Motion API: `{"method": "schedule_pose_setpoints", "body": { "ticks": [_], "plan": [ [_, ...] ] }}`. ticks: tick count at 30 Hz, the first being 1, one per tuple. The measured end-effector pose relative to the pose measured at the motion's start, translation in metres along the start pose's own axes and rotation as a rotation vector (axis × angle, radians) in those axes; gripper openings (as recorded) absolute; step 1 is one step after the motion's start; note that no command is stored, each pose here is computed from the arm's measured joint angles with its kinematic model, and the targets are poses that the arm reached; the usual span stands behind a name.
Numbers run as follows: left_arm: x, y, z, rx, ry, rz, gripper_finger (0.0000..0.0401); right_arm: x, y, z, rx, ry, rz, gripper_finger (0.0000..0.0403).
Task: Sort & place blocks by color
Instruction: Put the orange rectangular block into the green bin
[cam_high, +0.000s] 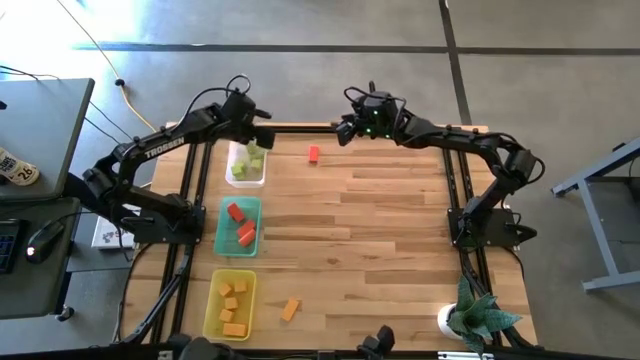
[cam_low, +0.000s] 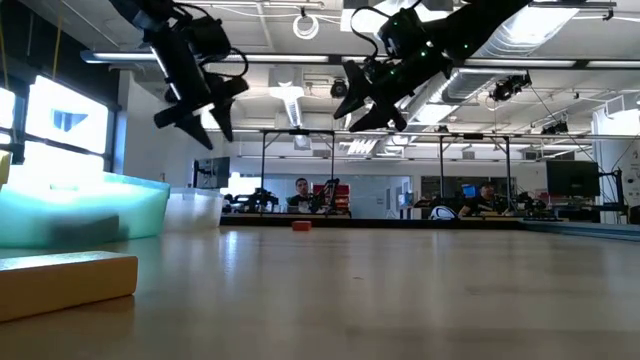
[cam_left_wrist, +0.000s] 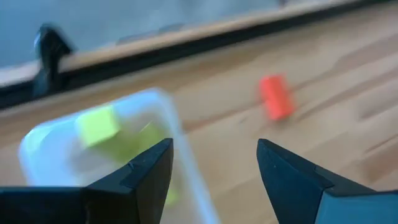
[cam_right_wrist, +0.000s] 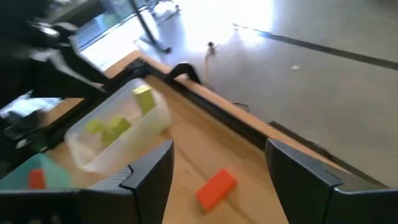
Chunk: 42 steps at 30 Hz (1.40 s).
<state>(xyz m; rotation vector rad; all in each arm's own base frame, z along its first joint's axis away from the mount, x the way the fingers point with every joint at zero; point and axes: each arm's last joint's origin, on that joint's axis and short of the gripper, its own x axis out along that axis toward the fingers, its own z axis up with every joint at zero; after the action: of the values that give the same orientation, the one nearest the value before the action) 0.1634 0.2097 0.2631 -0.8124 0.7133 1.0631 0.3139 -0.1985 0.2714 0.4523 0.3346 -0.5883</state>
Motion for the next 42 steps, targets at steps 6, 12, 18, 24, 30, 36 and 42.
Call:
{"method": "schedule_pose_setpoints", "body": {
  "ticks": [6,12,18,24,30,36,42],
  "plan": [
    [-0.004,-0.026,0.008,-0.012,-0.149,-0.128,0.0220,0.000,-0.003,0.002,0.002,-0.015,-0.052,0.0238],
    [-0.008,-0.045,0.008,0.052,-0.217,-0.201,0.0220,0.000,-0.004,0.002,0.033,-0.019,-0.056,0.0238],
    [-0.031,-0.054,0.019,0.116,-0.229,-0.152,0.0220,-0.001,0.006,0.006,0.066,-0.030,-0.008,0.0238],
    [-0.054,-0.057,0.029,0.173,-0.240,-0.088,0.0220,-0.006,0.021,0.026,0.038,-0.118,-0.042,0.0238],
    [-0.061,-0.047,0.020,0.196,-0.085,0.008,0.0220,-0.013,0.034,0.039,0.054,-0.136,-0.089,0.0238],
    [-0.061,-0.041,0.012,0.212,0.005,0.078,0.0220,-0.011,0.048,0.041,0.130,-0.145,-0.060,0.0238],
    [-0.061,-0.045,0.008,0.265,0.017,0.065,0.0220,0.018,0.065,0.041,0.108,-0.088,-0.039,0.0238]
  ]
}}
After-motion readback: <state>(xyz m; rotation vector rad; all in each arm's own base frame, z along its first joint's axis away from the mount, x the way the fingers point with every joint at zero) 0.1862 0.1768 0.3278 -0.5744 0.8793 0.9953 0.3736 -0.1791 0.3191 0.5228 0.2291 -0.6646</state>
